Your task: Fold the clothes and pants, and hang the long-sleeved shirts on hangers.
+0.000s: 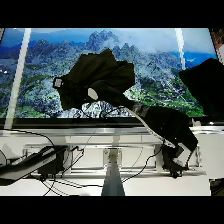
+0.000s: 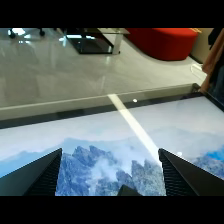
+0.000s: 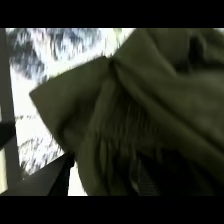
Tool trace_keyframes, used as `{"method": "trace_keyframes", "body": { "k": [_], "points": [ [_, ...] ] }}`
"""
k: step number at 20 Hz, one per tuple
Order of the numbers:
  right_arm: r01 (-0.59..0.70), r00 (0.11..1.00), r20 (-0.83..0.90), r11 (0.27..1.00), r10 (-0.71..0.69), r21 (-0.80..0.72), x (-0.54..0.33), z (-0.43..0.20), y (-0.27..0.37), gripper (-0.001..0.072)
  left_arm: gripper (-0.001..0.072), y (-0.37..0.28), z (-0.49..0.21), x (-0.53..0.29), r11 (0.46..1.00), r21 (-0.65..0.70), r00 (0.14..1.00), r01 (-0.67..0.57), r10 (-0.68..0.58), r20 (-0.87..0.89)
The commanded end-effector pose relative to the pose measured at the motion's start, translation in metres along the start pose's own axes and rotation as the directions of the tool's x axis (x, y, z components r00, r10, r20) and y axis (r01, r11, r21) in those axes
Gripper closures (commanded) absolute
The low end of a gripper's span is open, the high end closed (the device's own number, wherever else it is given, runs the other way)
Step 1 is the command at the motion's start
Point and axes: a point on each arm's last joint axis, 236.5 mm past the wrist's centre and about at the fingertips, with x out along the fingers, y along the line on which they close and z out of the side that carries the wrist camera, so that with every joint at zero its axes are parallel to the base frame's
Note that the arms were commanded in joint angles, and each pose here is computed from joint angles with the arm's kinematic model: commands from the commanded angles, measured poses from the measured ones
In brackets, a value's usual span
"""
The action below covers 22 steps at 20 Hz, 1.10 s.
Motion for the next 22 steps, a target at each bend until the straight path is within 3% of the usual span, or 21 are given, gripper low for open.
{"method": "trace_keyframes", "body": {
  "k": [1, 16, 18, 22],
  "points": [
    [0.036, 0.998, 0.058, 0.997, -0.033, -0.062, 0.018, 0.011, 0.007, 0.0248, 0.0013, 0.001, 0.000, 0.000, 1.000, 0.000, 1.000, -0.001, 0.001, 0.000],
    [0.015, 1.000, -0.019, 0.964, -0.021, -0.267, 0.054, -0.033, 0.005, 0.0264, 0.0013, 0.001, 0.000, 0.000, 1.000, 0.000, 1.000, -0.001, 0.001, 0.000],
    [0.025, 0.999, -0.022, 0.956, -0.033, -0.293, 0.055, -0.030, 0.001, 0.0392, 0.0013, 0.001, 0.000, 0.000, 1.000, 0.000, 1.000, -0.001, 0.001, 0.000],
    [0.020, 0.997, -0.063, 0.971, -0.036, -0.237, 0.057, -0.037, -0.013, 0.0394, 0.0013, 0.001, 0.000, 0.000, 1.000, 0.000, 1.000, -0.001, 0.001, 0.000]
  ]
}}
